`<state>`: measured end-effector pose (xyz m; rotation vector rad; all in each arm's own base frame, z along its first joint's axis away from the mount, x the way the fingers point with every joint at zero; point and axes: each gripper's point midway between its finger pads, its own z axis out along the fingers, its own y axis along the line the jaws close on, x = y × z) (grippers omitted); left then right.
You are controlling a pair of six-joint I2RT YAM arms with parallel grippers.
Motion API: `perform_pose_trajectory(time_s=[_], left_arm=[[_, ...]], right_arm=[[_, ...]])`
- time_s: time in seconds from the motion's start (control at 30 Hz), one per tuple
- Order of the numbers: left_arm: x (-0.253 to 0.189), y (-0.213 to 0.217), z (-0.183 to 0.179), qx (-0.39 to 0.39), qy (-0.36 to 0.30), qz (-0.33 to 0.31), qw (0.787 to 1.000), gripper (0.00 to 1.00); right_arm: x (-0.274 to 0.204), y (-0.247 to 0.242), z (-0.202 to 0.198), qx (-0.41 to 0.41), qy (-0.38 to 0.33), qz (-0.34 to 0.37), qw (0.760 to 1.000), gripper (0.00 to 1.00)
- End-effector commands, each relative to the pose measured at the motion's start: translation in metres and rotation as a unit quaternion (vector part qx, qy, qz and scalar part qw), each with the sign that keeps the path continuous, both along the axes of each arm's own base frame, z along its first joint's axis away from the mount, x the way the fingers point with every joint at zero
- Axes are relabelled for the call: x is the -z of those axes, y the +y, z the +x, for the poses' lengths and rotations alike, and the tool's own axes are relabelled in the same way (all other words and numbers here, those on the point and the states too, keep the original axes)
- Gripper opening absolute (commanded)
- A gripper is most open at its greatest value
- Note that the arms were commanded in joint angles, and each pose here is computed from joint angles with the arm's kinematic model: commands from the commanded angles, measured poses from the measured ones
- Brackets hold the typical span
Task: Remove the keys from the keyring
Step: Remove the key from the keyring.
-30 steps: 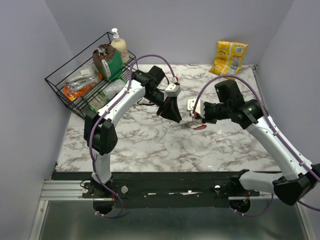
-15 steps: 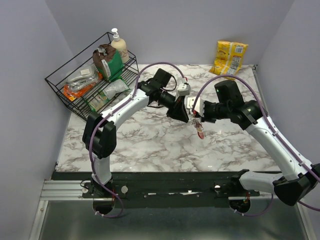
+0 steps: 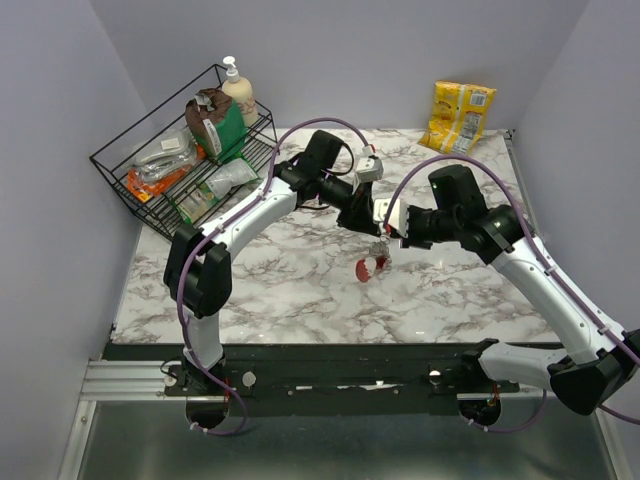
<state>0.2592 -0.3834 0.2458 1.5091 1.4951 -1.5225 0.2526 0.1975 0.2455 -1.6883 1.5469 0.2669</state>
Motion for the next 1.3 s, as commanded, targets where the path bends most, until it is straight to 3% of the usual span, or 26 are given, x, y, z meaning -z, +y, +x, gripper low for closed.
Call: perform_pose_trajectory(time_s=[0.0,0.87,1.27], left_arm=[[-0.021,-0.003,-0.012,0.024,-0.004,-0.026,0.999,0.29],[-0.004,-0.009,-0.020,0.041,0.012,-0.016,0.999,0.28],[-0.003,-0.016,-0.011,0.011,0.020,-0.008,1.000,0.29]], right_arm=[[-0.012,0.000,0.003,0.008,-0.027,0.011,1.000,0.01],[-0.023,-0.003,0.015,0.038,-0.050,0.018,0.998,0.01],[-0.026,-0.003,0.021,0.053,-0.058,0.024,0.997,0.01]])
